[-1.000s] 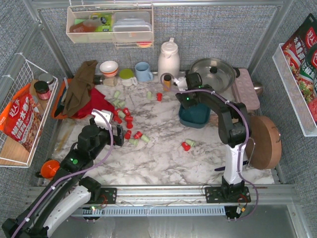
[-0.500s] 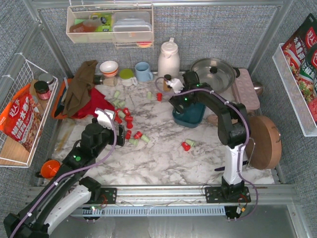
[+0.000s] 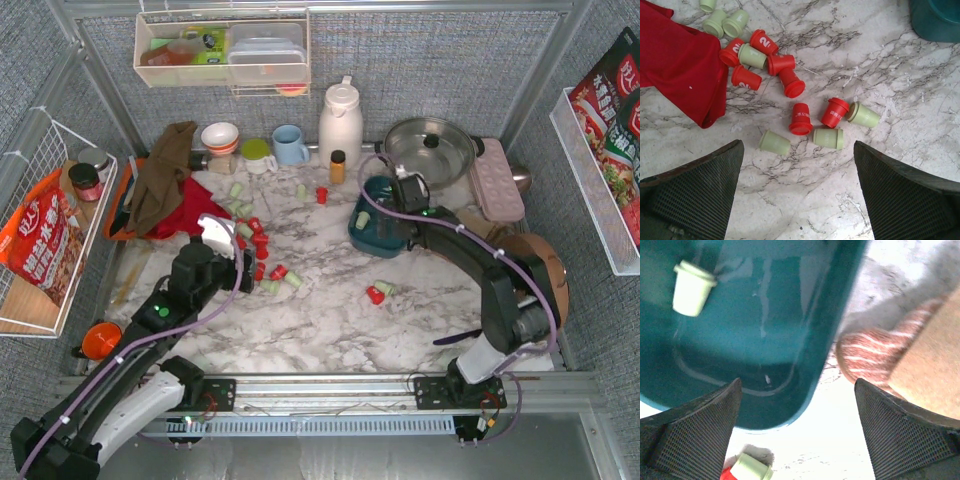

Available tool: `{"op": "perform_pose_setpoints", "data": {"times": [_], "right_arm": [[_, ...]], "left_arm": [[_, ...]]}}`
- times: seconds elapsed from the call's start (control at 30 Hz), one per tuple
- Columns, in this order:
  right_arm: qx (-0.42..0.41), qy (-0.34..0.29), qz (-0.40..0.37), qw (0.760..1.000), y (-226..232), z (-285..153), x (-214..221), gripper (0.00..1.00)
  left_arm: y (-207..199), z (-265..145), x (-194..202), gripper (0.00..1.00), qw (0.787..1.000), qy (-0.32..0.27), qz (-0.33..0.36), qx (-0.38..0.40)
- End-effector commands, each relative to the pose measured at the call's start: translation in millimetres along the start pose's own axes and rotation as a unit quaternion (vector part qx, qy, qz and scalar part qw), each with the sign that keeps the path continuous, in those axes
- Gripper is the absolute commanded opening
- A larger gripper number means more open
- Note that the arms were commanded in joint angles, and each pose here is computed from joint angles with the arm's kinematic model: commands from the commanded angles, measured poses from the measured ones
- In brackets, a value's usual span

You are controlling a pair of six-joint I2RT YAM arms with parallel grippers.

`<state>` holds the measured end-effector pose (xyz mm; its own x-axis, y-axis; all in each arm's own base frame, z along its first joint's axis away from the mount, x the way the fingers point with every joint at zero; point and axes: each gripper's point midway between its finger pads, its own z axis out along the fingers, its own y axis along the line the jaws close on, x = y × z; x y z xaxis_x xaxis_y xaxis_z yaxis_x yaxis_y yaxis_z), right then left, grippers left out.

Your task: Mix the coffee capsules in the storage basket

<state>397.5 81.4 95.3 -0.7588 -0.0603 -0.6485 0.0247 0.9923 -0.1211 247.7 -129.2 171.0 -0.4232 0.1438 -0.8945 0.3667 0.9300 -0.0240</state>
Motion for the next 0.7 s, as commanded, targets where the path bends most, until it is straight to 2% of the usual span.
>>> {"op": "perform_pose_setpoints", "data": {"times": [0.0, 0.13, 0.23, 0.33, 0.37, 0.43, 0.6, 0.67], "right_arm": [[0.051, -0.108, 0.151, 0.981, -25, -8, -29, 0.99], [0.024, -0.117, 0.203, 0.972, -32, 4, -21, 0.98], [-0.023, -0.117, 0.225, 0.967, -25, 17, -24, 0.82], [-0.036, -0.111, 0.234, 0.965, -23, 32, -24, 0.67], [-0.037, -0.111, 0.235, 0.965, -22, 36, -26, 0.66], [-0.044, -0.107, 0.224, 0.968, -21, 45, -29, 0.58], [-0.070, -0.081, 0.170, 0.980, -12, 56, -32, 0.22], [-0.087, -0.074, 0.166, 0.980, -8, 55, -28, 0.18]], "left_arm": [[2, 1, -4, 0.99, 1.000, -0.005, -0.005, -0.008], [4, 3, -3, 0.99, 1.000, -0.002, -0.004, -0.014], [5, 4, -1, 0.99, 1.000, 0.001, -0.003, -0.016], [5, 6, 2, 0.99, 1.000, 0.008, -0.001, -0.017], [5, 6, 2, 0.99, 1.000, 0.009, -0.001, -0.018], [6, 7, 3, 0.99, 1.000, 0.013, 0.000, -0.020], [5, 9, 5, 0.99, 1.000, 0.017, 0.001, -0.021], [6, 10, 5, 0.99, 1.000, 0.018, 0.001, -0.021]]}}
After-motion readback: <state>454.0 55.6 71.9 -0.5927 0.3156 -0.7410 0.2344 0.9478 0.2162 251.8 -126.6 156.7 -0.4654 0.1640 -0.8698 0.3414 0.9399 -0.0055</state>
